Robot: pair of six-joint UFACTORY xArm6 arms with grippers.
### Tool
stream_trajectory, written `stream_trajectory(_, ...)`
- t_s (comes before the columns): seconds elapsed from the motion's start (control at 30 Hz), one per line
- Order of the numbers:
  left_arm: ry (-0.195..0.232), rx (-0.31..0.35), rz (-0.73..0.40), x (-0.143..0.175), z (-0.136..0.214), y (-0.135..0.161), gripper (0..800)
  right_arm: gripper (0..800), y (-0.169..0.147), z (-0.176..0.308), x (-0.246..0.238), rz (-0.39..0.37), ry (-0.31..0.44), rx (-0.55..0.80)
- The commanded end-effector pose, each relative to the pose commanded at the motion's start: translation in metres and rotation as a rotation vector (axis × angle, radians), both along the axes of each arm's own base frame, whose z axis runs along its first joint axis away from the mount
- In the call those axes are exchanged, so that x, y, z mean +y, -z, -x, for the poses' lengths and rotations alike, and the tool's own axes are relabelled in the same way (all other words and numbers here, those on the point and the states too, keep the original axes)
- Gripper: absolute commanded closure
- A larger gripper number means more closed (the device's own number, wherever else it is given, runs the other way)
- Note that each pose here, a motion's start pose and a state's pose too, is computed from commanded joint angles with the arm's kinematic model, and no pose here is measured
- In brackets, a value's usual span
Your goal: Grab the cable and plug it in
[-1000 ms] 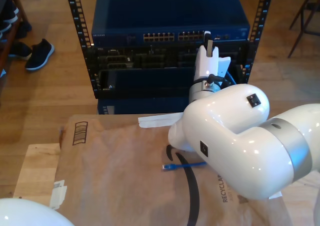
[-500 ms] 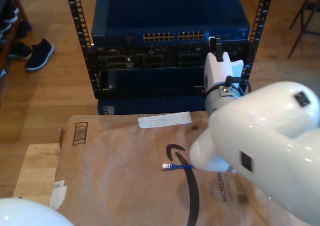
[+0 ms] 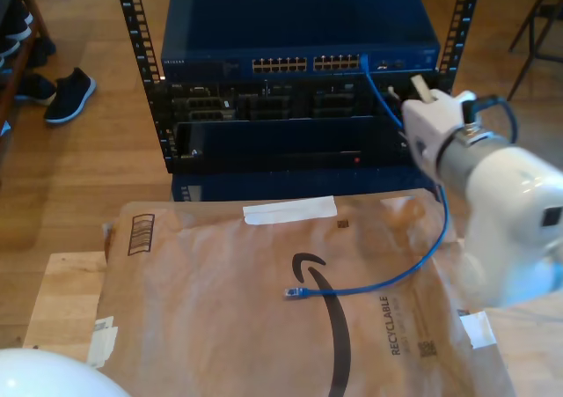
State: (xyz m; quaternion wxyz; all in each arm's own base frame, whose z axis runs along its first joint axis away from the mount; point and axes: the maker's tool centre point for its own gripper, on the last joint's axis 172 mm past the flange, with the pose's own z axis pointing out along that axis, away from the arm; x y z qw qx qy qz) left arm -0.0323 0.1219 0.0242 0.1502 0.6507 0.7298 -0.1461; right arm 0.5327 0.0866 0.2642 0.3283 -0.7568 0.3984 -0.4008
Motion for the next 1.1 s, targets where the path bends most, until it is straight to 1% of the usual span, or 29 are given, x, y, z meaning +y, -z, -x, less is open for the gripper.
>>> stream_trajectory(0.03,0.000,0.000,0.002,-0.001,0.000,0.000,0,227,0.005,0.008,-0.009,0.035,-0.005,0.017)
stream_trajectory(0.17,0.000,0.000,0.002,-0.001,0.000,0.000,0,223,0.039,0.052,-0.057,0.175,-0.017,0.079)
stream_trajectory(0.23,0.000,0.000,0.002,-0.001,0.000,0.000,0,215,0.046,0.068,-0.089,0.238,0.004,0.093)
stream_trajectory(0.3,0.000,0.000,0.000,0.000,0.000,0.000,0,207,0.052,0.086,-0.109,0.281,0.022,0.107)
stream_trajectory(0.43,0.000,0.000,0.002,-0.001,0.000,0.000,0,152,0.058,0.103,-0.156,0.314,0.108,0.135)
stream_trajectory(0.47,0.000,0.000,0.000,0.000,0.000,0.000,0,150,0.060,0.108,-0.169,0.329,0.131,0.150)
stream_trajectory(0.57,0.001,0.001,0.002,-0.001,0.000,0.000,0,122,0.079,0.130,-0.208,0.402,0.190,0.251)
stream_trajectory(0.6,0.000,0.000,0.002,-0.001,0.000,0.000,0,98,0.085,0.136,-0.217,0.417,0.204,0.281)
stream_trajectory(0.67,0.000,0.000,0.000,0.000,0.000,0.000,0,85,0.093,0.148,-0.234,0.431,0.248,0.336)
stream_trajectory(0.7,0.001,0.001,0.002,-0.001,0.000,0.000,0,64,0.099,0.156,-0.244,0.439,0.273,0.372)
stream_trajectory(0.8,0.000,0.000,0.002,-0.001,0.000,0.000,0,51,0.116,0.180,-0.271,0.456,0.338,0.475)
stream_trajectory(0.87,0.000,0.000,0.002,-0.001,0.000,0.000,0,43,0.125,0.194,-0.282,0.470,0.359,0.528)
stream_trajectory(1.0,0.000,0.000,0.002,-0.001,0.000,0.000,0,43,0.145,0.226,-0.301,0.520,0.375,0.670)
stream_trajectory(1.1,0.000,0.000,0.000,0.000,0.000,0.000,0,28,0.147,0.245,-0.313,0.555,0.391,0.743)
